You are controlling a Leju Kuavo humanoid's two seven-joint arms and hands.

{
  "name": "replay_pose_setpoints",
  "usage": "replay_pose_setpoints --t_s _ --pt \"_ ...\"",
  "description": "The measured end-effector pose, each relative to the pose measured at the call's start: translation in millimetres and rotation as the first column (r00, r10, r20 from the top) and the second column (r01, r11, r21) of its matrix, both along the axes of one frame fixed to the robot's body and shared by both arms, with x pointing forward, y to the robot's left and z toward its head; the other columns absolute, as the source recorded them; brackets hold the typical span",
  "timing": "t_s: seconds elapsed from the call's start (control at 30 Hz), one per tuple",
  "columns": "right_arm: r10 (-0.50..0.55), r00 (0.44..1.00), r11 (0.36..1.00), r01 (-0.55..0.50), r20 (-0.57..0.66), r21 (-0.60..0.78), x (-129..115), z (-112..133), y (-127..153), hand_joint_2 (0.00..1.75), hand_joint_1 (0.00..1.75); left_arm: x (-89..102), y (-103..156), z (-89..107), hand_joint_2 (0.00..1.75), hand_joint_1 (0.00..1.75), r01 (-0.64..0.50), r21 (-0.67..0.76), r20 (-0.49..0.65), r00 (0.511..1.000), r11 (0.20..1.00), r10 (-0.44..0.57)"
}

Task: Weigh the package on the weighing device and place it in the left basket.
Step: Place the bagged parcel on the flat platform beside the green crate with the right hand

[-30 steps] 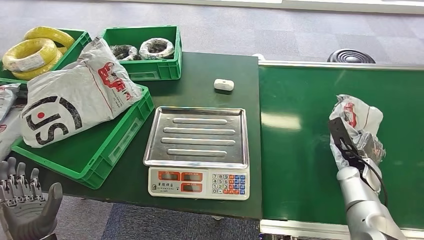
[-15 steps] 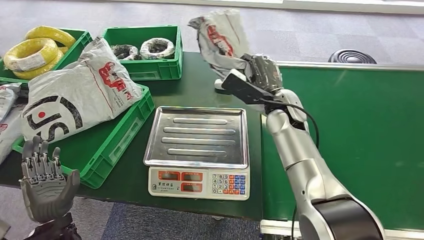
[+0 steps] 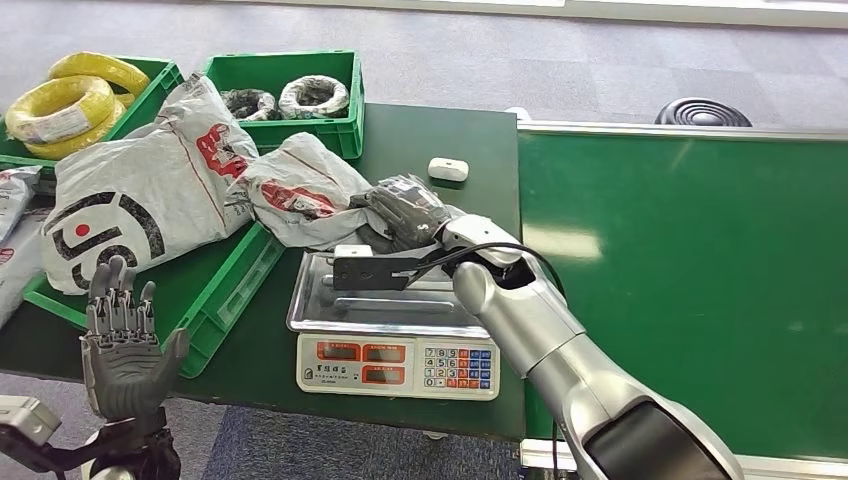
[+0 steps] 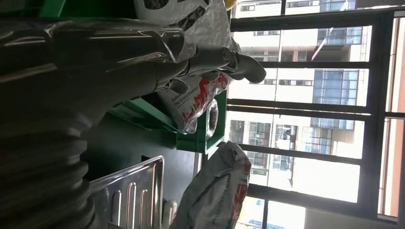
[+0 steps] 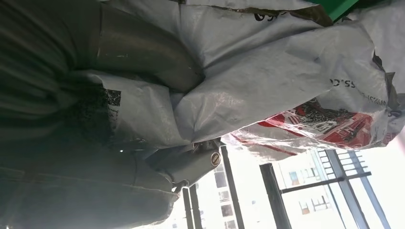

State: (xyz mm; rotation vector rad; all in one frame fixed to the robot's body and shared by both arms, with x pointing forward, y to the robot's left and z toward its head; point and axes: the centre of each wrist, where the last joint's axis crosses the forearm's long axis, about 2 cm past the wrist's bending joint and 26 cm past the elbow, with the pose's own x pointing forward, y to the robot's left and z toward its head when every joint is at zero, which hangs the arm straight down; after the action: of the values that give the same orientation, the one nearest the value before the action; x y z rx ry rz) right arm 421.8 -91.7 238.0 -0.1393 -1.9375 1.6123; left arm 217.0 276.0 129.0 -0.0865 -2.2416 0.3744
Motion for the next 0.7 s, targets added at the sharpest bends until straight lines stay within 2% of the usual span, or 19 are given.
replay_pose_setpoints --t_s 0.1,0.13,0.3,0.4,0.5,0.6,0.7 --pt "0.004 1.000 1.000 -0.004 -0.005 -0.024 -1.4 -2.3 1.4 1.75 0.33 -0.5 1.0 -1.6 1.75 0.00 -0.001 0.005 -0.006 1.000 1.000 0.001" --pt "0.002 1.000 0.999 -0.003 -0.012 -0.037 -1.6 -3.3 1.1 1.75 0.00 -0.9 1.4 -2.1 1.75 0.00 -0.004 0.006 -0.009 1.000 1.000 0.004" --pt "-0.010 0.998 0.997 0.005 -0.064 -0.077 0.2 -14.1 -14.3 1.75 0.00 -7.8 4.6 -6.1 1.75 0.00 -0.025 0.026 -0.030 0.999 0.999 0.026" --pt "-0.017 0.997 0.999 0.013 -0.077 -0.049 1.6 -18.6 -30.9 1.75 0.00 -6.6 8.3 -2.0 1.75 0.00 -0.043 0.104 -0.033 0.998 0.994 0.047" --pt "0.000 0.997 0.999 0.004 -0.078 0.043 2.8 -14.8 -46.6 1.75 0.00 4.1 11.4 8.3 1.75 0.00 -0.059 0.225 -0.032 0.997 0.972 0.068" --pt "0.027 0.997 0.983 -0.014 -0.069 0.182 0.7 -9.3 -64.3 1.75 0.00 22.8 11.5 24.3 1.75 0.00 -0.063 0.351 -0.005 0.998 0.934 0.069" --pt "0.026 0.999 0.963 -0.013 -0.045 0.268 -3.3 -4.6 -81.5 1.75 0.00 38.9 8.7 38.7 1.75 0.00 -0.064 0.421 0.030 0.998 0.905 0.057"
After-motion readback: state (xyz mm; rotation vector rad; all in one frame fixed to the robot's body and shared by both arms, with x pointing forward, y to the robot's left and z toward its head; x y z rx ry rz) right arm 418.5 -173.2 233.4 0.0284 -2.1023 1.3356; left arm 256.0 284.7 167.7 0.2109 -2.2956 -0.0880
